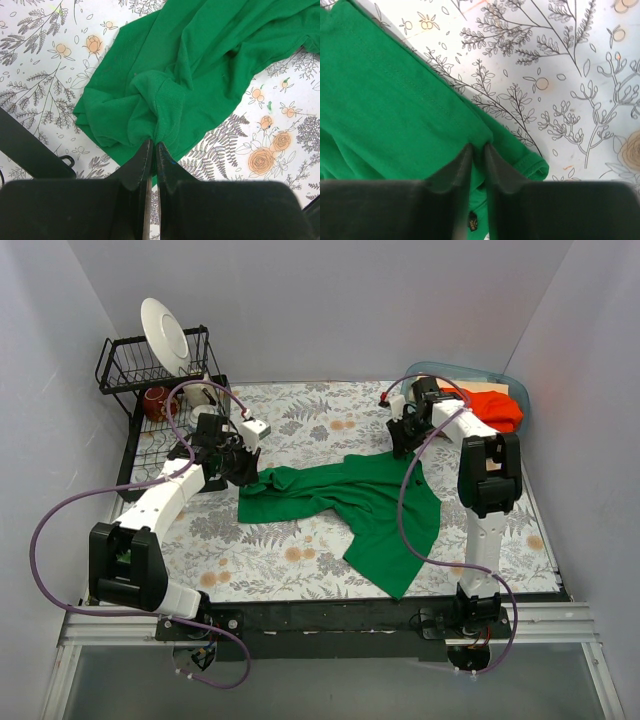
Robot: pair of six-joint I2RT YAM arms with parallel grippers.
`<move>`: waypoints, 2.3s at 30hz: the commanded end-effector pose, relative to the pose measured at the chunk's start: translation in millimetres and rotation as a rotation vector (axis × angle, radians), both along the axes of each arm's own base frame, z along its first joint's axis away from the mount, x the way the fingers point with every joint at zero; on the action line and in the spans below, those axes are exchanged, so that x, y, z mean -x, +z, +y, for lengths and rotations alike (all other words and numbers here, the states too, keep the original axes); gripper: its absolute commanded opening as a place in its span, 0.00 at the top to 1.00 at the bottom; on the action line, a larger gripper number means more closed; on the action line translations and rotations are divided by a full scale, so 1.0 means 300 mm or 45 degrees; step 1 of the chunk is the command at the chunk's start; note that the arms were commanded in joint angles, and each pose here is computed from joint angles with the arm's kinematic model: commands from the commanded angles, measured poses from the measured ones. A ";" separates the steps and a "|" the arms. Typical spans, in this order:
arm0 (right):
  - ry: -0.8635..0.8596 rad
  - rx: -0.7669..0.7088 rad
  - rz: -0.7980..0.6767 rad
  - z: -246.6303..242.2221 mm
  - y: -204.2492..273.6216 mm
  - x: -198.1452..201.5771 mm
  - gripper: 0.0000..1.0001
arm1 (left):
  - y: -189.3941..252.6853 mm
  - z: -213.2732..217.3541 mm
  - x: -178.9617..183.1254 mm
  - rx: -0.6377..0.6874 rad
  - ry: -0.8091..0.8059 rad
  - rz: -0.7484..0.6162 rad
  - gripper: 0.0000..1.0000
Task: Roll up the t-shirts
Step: Flatten out the T-shirt at the center of the board.
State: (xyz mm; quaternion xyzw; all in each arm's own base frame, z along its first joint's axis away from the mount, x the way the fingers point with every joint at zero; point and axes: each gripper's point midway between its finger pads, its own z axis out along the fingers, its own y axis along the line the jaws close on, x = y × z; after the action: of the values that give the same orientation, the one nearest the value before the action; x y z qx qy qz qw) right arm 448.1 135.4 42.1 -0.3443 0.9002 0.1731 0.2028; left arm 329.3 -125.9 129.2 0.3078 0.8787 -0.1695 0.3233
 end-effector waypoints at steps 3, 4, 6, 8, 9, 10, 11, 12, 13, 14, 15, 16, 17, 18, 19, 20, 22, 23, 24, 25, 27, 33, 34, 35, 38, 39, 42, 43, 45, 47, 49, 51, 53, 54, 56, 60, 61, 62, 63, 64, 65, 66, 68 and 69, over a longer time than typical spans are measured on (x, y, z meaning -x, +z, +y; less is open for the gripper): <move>0.028 -0.090 -0.081 0.045 0.107 -0.048 0.95 | 0.049 0.007 -0.014 -0.003 -0.008 -0.062 1.00; 0.032 -0.103 -0.119 0.051 0.152 -0.055 0.97 | 0.053 0.008 -0.015 -0.004 -0.006 -0.068 1.00; 0.039 -0.113 -0.189 0.059 0.214 -0.060 0.99 | 0.062 0.009 -0.016 -0.004 -0.008 -0.085 1.00; 0.054 -0.138 -0.362 0.066 0.357 -0.072 0.99 | 0.066 0.019 -0.025 -0.026 0.000 -0.112 1.00; 0.058 -0.149 -0.432 0.061 0.428 -0.044 0.99 | 0.071 0.025 -0.033 -0.036 0.006 -0.138 1.00; 0.055 -0.149 -0.473 0.054 0.456 -0.034 0.99 | 0.070 0.046 -0.047 -0.073 0.037 -0.159 1.00; 0.055 -0.152 -0.516 0.052 0.489 -0.025 0.99 | 0.070 0.056 -0.057 -0.091 0.055 -0.176 1.00; 0.055 -0.156 -0.573 0.042 0.555 0.000 0.99 | 0.075 0.068 -0.078 -0.111 0.079 -0.207 1.00; 0.056 -0.140 -0.558 0.033 0.537 0.031 0.99 | 0.081 0.082 -0.092 -0.127 0.104 -0.227 1.00; 0.053 -0.138 -0.574 0.027 0.557 0.048 0.99 | 0.086 0.101 -0.107 -0.151 0.132 -0.247 1.00; 0.051 -0.139 -0.614 0.019 0.605 0.078 0.99 | 0.098 0.107 -0.120 -0.157 0.138 -0.272 1.00; 0.034 -0.112 -0.612 -0.001 0.598 0.097 0.99 | 0.114 0.117 -0.133 -0.159 0.148 -0.289 1.00; 0.025 -0.101 -0.624 -0.011 0.607 0.113 0.99 | 0.124 0.120 -0.139 -0.163 0.150 -0.301 1.00; 0.010 -0.098 -0.680 -0.025 0.662 0.134 0.99 | 0.131 0.126 -0.142 -0.168 0.149 -0.311 1.00; -0.013 -0.073 -0.681 -0.043 0.655 0.151 0.99 | 0.140 0.136 -0.144 -0.172 0.158 -0.324 1.00; -0.040 -0.072 -0.702 -0.052 0.677 0.160 0.99 | 0.151 0.145 -0.150 -0.184 0.174 -0.341 1.00; -0.099 -0.045 -0.777 -0.087 0.741 0.180 0.99 | 0.186 0.164 -0.160 -0.197 0.195 -0.394 1.00; -0.131 -0.043 -0.790 -0.098 0.756 0.184 0.99 | 0.202 0.176 -0.168 -0.213 0.208 -0.421 1.00; -0.161 -0.039 -0.826 -0.113 0.791 0.190 0.99 | 0.224 0.187 -0.179 -0.226 0.218 -0.453 1.00; -0.216 -0.005 -0.866 -0.142 0.816 0.179 0.99 | 0.247 0.199 -0.189 -0.253 0.210 -0.490 1.00; -0.323 0.003 -0.953 -0.178 0.900 0.162 0.99 | 0.333 0.228 -0.222 -0.287 0.233 -0.576 1.00; -0.516 0.019 -1.145 -0.268 1.093 0.105 0.99 | 0.493 0.209 -0.259 -0.283 0.130 -0.717 1.00; -0.524 0.023 -1.144 -0.272 1.093 0.105 0.99 | 0.482 0.152 -0.234 -0.208 0.015 -0.687 1.00; -0.527 0.027 -1.138 -0.276 1.091 0.106 0.99 | 0.466 0.123 -0.213 -0.174 -0.055 -0.653 1.00; -0.494 0.072 -1.073 -0.282 1.034 0.133 0.99 | 0.377 0.036 -0.123 -0.015 -0.198 -0.453 0.94; -0.485 0.085 -1.064 -0.287 1.027 0.151 0.99 | 0.328 0.020 -0.067 0.011 -0.244 -0.335 0.93; -0.442 0.162 -1.036 -0.316 0.957 0.227 0.99 | 0.241 -0.049 0.057 0.156 -0.352 -0.062 0.82; -0.429 0.202 -0.986 -0.330 0.879 0.256 0.99 | 0.203 -0.064 0.099 0.187 -0.380 0.030 0.77; -0.416 0.231 -1.002 -0.349 0.862 0.311 0.99 | 0.171 -0.083 0.162 0.222 -0.401 0.138 0.64; -0.421 0.250 -0.961 -0.361 0.802 0.346 0.99 | 0.128 -0.055 0.168 0.173 -0.313 0.167 0.61; -0.426 0.246 -0.917 -0.359 0.767 0.356 0.99 | 0.114 -0.038 0.126 0.133 -0.253 0.075 0.55; -0.435 0.239 -0.866 -0.353 0.731 0.349 0.99 | 0.070 -0.017 0.137 0.091 -0.252 0.042 0.54; -0.432 0.245 -0.825 -0.349 0.704 0.332 0.99 | 0.033 -0.012 0.165 0.069 -0.298 0.056 0.55; -0.434 0.249 -0.823 -0.350 0.707 0.322 0.99 | -0.004 -0.012 0.206 0.067 -0.318 0.104 0.55; -0.427 0.254 -0.795 -0.345 0.684 0.299 0.99 | -0.051 -0.004 0.228 0.040 -0.333 0.053 0.55; -0.404 0.238 -0.745 -0.324 0.663 0.262 0.99 | -0.101 -0.010 0.188 -0.060 -0.380 -0.117 0.57; -0.399 0.235 -0.738 -0.321 0.664 0.256 0.99 | -0.107 -0.007 0.171 -0.074 -0.370 -0.126 0.57; -0.392 0.243 -0.707 -0.319 0.642 0.250 0.99 | -0.109 -0.009 0.145 -0.079 -0.361 -0.143 0.58; -0.391 0.242 -0.700 -0.317 0.640 0.245 0.99 | -0.127 -0.009 0.130 -0.082 -0.345 -0.122 0.58; -0.392 0.246 -0.701 -0.318 0.644 0.238 0.99 | -0.136 -0.003 0.113 -0.103 -0.330 -0.127 0.58; -0.389 0.247 -0.692 -0.317 0.636 0.234 0.99 | -0.135 -0.002 0.082 -0.109 -0.307 -0.162 0.57; -0.388 0.245 -0.689 -0.313 0.633 0.231 0.99 | -0.142 0.000 0.071 -0.110 -0.281 -0.161 0.57; -0.389 0.241 -0.680 -0.311 0.626 0.232 0.99 | -0.168 0.007 0.049 -0.127 -0.256 -0.148 0.56; -0.393 0.240 -0.674 -0.313 0.622 0.232 0.99 | -0.184 0.009 0.047 -0.133 -0.242 -0.125 0.56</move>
State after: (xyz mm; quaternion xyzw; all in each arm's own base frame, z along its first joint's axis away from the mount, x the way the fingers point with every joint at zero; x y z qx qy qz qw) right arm 371.1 38.9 208.5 -0.2614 0.8786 -0.0451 0.3970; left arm 283.4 -125.6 70.5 0.4260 0.8376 -0.1741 0.2943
